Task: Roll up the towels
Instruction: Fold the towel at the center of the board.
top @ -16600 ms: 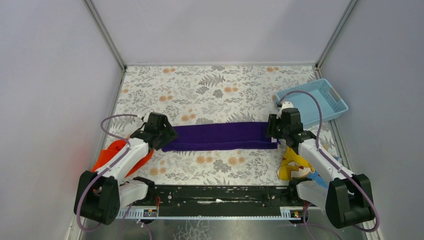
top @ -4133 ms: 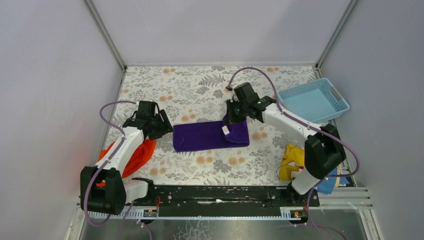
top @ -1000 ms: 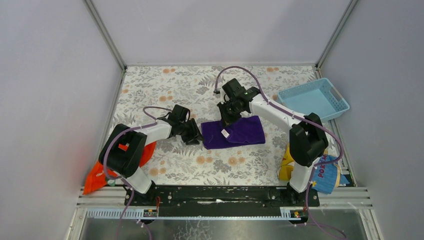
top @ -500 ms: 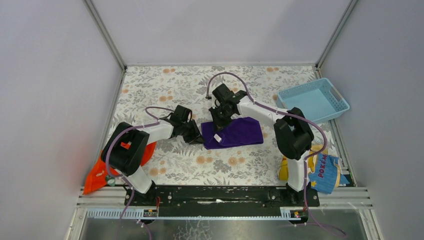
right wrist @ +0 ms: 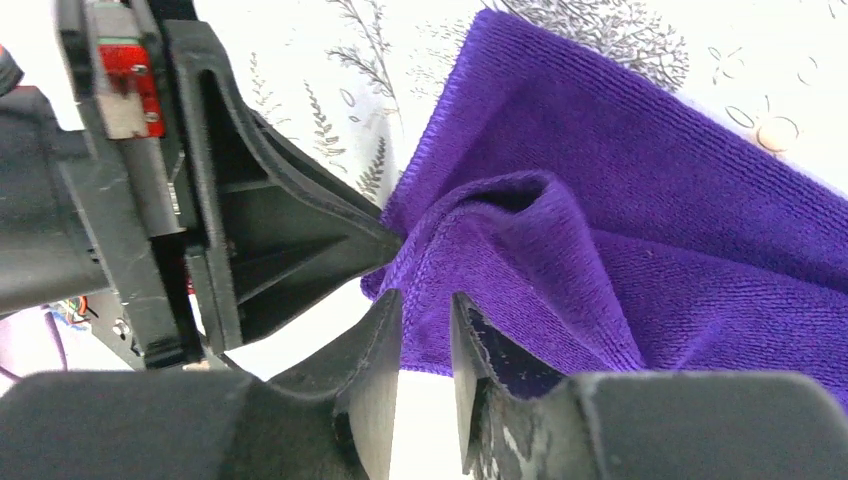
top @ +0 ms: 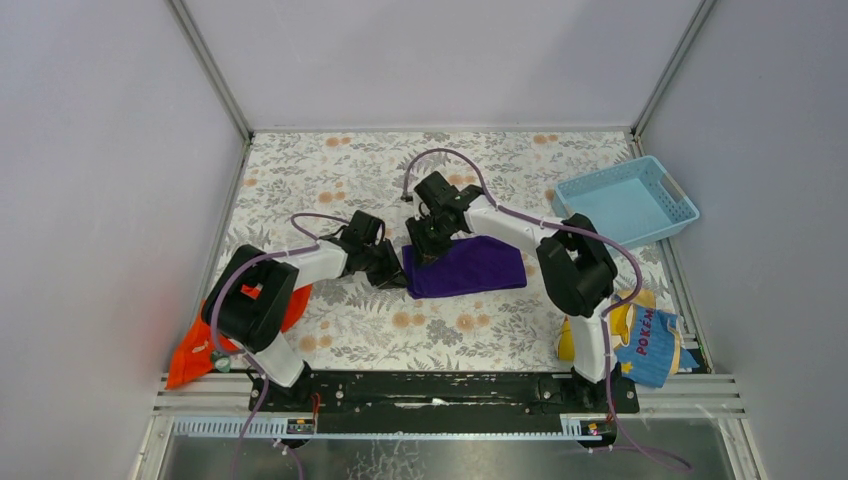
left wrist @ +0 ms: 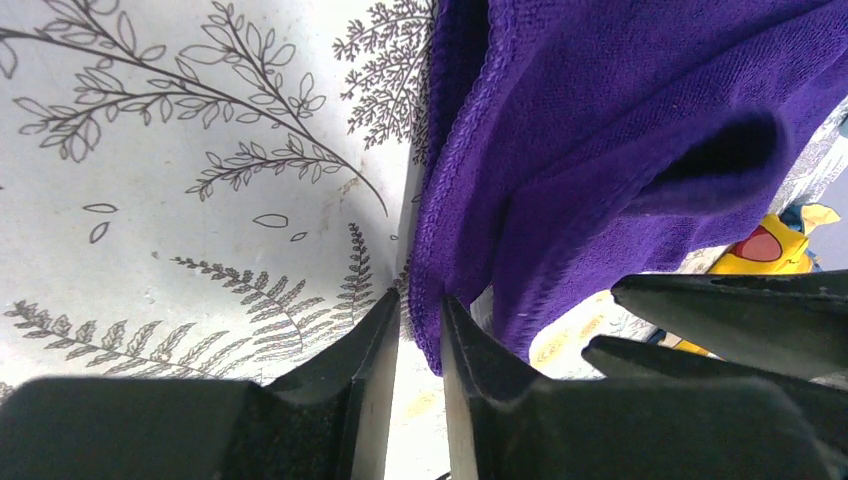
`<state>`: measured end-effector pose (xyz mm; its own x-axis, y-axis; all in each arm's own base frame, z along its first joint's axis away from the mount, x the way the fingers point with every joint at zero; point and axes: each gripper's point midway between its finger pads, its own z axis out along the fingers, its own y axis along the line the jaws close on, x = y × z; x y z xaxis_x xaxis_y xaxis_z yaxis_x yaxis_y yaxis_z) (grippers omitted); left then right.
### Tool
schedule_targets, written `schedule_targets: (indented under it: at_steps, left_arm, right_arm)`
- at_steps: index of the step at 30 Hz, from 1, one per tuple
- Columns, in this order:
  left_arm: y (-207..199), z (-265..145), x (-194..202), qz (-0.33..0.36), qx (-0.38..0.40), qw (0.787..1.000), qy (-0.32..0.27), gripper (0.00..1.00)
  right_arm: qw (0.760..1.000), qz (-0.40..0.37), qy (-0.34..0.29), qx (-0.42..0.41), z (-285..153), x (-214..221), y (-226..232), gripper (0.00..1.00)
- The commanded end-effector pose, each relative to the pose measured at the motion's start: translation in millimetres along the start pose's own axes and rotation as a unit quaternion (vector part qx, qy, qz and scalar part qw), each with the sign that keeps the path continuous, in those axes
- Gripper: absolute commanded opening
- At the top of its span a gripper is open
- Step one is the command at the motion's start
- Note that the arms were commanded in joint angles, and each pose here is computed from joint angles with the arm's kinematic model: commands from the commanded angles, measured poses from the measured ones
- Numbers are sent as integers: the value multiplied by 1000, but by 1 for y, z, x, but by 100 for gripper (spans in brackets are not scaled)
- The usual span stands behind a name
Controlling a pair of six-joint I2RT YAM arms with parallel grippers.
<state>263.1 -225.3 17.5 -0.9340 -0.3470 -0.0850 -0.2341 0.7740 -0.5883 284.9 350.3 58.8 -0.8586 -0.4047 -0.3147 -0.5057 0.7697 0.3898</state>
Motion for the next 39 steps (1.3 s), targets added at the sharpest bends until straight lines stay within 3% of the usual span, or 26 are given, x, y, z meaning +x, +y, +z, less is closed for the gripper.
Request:
schedule_targets:
  at_steps: [1, 5, 12, 17, 23, 29, 34, 39]
  left_arm:
    - [1, -3, -4, 8, -7, 1000, -24, 22]
    - [4, -13, -7, 10, -21, 999, -41, 27]
    - [-4, -45, -21, 33, -39, 994, -96, 40]
    - [-33, -48, -31, 88, -27, 990, -108, 47]
    - [-58, -35, -60, 161, -32, 980, -115, 49]
    - [-60, -26, -71, 257, -40, 960, -105, 51]
    - [-78, -25, -69, 367, 10, 926, -87, 56]
    - [-87, -18, -71, 419, 30, 905, -73, 59]
  right_arm:
    - [997, -27, -60, -49, -34, -27, 38, 33]
    - [994, -45, -91, -37, -57, -26, 37, 35]
    - [980, -60, -174, 76, -106, -11, -11, 49]
    - [972, -25, -212, 98, -119, 6, -52, 51]
    - [962, -11, -252, 107, -125, 24, -83, 53]
    - [960, -24, -263, 95, -117, 38, -94, 57]
    - [958, -31, -277, 66, -109, 46, -98, 58]
    - [958, -38, -277, 68, -109, 49, -102, 59]
